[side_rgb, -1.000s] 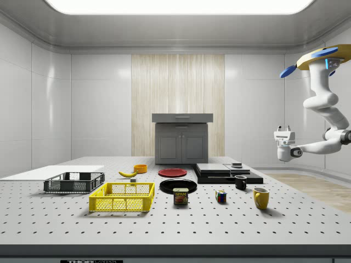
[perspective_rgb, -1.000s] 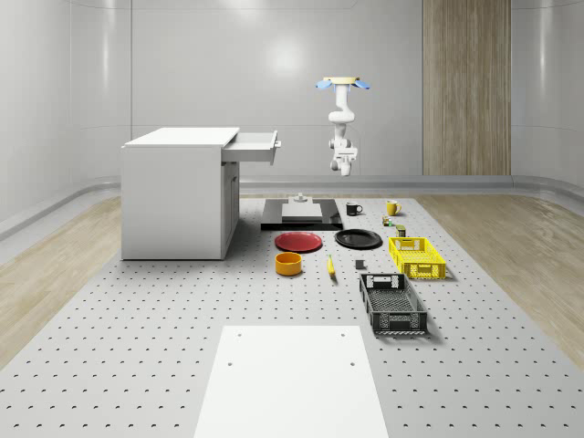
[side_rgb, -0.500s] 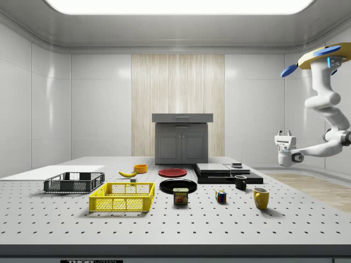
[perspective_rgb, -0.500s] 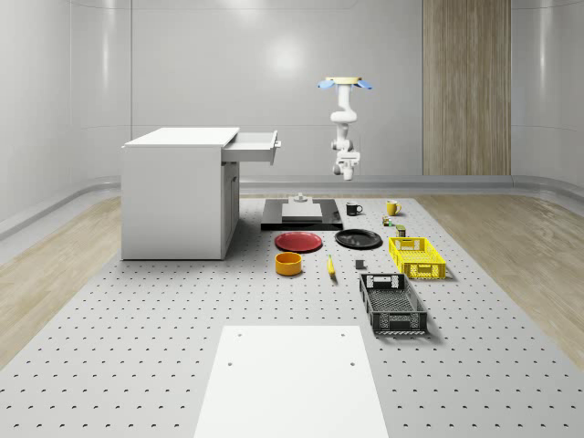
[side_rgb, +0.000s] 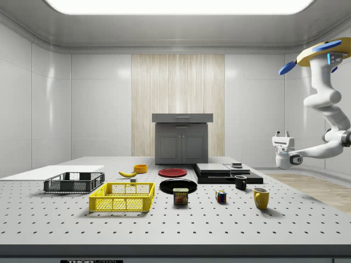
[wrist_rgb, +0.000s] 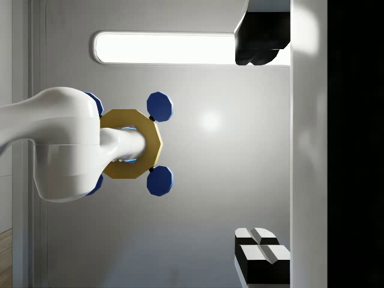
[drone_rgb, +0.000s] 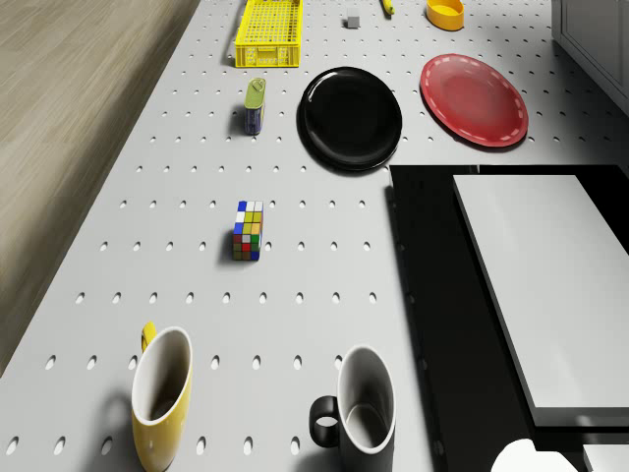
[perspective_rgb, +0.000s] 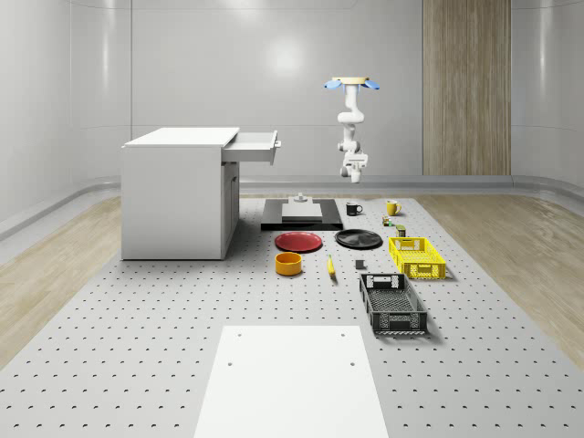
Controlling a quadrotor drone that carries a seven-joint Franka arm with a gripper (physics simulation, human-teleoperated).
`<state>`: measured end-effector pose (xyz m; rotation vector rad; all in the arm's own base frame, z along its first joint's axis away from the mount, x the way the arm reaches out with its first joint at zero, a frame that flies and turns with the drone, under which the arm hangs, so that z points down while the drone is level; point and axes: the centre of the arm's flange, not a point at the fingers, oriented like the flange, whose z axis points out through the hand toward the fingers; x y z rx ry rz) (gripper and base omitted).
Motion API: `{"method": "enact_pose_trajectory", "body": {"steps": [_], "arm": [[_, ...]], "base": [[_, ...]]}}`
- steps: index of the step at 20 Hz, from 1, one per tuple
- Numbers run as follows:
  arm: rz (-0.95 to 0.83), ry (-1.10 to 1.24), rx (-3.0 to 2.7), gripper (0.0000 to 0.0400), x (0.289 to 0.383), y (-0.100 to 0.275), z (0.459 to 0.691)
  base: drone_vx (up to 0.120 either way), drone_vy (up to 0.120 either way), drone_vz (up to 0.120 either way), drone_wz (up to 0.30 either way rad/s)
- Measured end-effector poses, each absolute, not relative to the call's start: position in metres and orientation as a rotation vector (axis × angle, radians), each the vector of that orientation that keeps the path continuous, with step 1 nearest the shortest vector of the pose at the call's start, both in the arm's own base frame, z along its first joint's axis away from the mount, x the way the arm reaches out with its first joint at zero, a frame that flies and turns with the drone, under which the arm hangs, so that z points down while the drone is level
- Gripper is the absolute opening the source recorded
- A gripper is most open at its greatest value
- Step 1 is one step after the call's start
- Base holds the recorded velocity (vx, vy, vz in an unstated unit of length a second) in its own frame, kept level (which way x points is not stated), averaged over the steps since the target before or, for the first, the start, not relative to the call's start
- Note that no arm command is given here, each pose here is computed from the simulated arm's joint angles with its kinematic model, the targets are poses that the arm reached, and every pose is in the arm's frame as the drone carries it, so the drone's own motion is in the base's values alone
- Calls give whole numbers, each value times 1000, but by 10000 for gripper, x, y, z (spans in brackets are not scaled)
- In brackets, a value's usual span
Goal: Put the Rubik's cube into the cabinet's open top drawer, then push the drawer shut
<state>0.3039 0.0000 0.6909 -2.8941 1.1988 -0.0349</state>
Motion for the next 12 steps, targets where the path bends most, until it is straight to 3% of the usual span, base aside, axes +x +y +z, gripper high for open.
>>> {"method": "enact_pose_trajectory", "body": {"steps": [12], "arm": [[-50, 1198, -2893, 400, 3030, 3, 6913]], "base": [[120, 120, 0, 0]]}}
